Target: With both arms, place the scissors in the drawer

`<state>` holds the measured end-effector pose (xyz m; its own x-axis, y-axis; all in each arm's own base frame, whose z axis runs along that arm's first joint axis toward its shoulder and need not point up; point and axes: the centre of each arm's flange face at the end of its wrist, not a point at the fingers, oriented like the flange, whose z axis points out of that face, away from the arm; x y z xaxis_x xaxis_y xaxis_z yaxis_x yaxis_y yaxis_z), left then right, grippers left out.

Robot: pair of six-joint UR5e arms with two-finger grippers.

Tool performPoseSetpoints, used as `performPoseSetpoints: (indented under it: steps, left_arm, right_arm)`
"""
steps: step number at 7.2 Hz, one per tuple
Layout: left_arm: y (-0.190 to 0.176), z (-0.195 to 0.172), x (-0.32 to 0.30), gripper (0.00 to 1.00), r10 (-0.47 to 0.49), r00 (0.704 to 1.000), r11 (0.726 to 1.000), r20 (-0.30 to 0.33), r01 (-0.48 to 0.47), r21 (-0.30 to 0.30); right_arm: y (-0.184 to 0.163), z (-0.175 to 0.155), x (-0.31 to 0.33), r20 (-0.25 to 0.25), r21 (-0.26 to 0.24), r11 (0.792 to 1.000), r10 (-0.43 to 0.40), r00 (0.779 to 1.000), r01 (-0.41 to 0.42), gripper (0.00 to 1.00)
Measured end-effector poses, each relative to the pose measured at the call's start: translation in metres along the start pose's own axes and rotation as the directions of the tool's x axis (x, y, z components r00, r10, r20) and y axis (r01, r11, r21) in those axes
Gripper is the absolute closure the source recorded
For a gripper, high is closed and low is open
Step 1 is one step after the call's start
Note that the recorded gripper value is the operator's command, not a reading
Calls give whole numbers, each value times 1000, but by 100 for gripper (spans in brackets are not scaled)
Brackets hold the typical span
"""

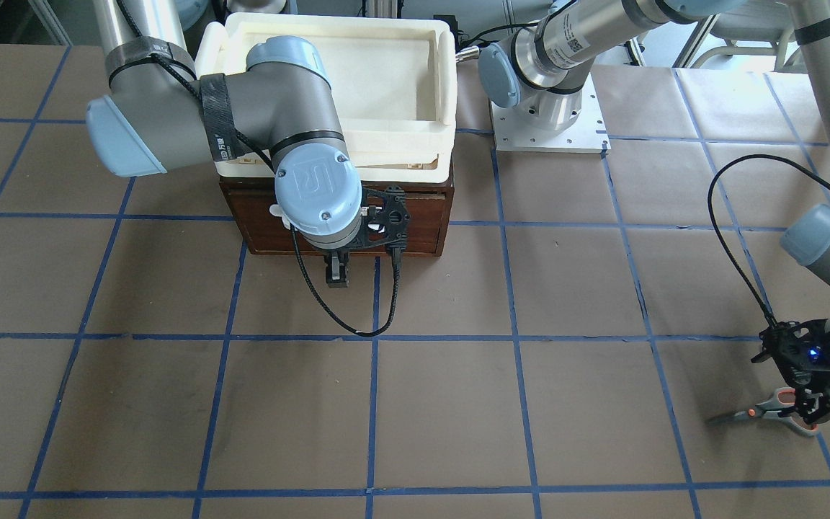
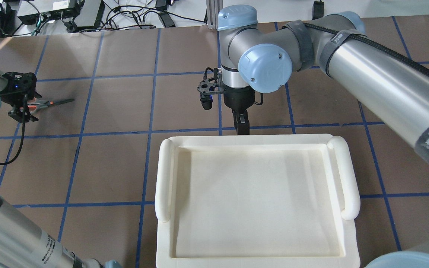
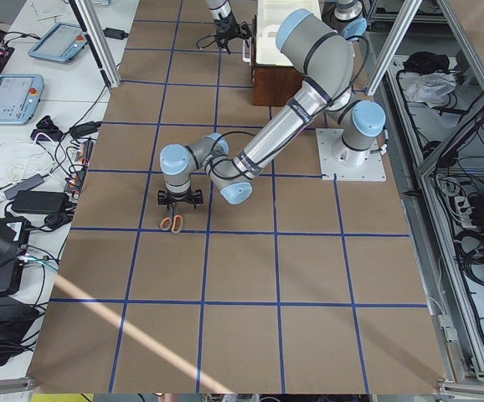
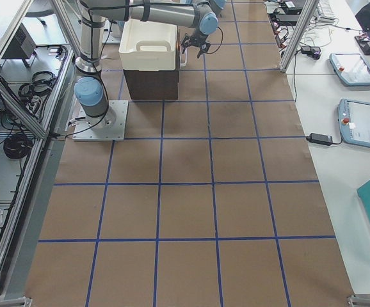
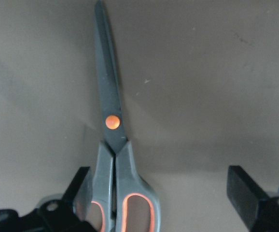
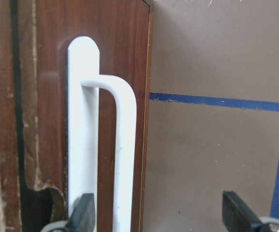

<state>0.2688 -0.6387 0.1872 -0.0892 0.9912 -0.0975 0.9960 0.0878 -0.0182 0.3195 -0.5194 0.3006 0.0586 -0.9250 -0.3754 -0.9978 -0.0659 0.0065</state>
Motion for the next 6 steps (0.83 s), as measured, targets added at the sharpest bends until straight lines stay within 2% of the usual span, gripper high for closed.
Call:
performPoseSetpoints:
  steps: [3,5,6]
  left_arm:
    - [0,13,-15,0,17,999,1000,49,-18,7]
    - [2,21,-21,6,18,999,1000,46,-19,12]
    - [3,25,-21,35,17,999,1000,39,-18,17]
  right_arm:
    - [0,7,2,8,0,1000,2,1000,-2,19]
    - [0,13,5,16,-1,1000,3,1000,-3,36]
    - [0,14,6,18,-3,1000,3,1000,-3,43]
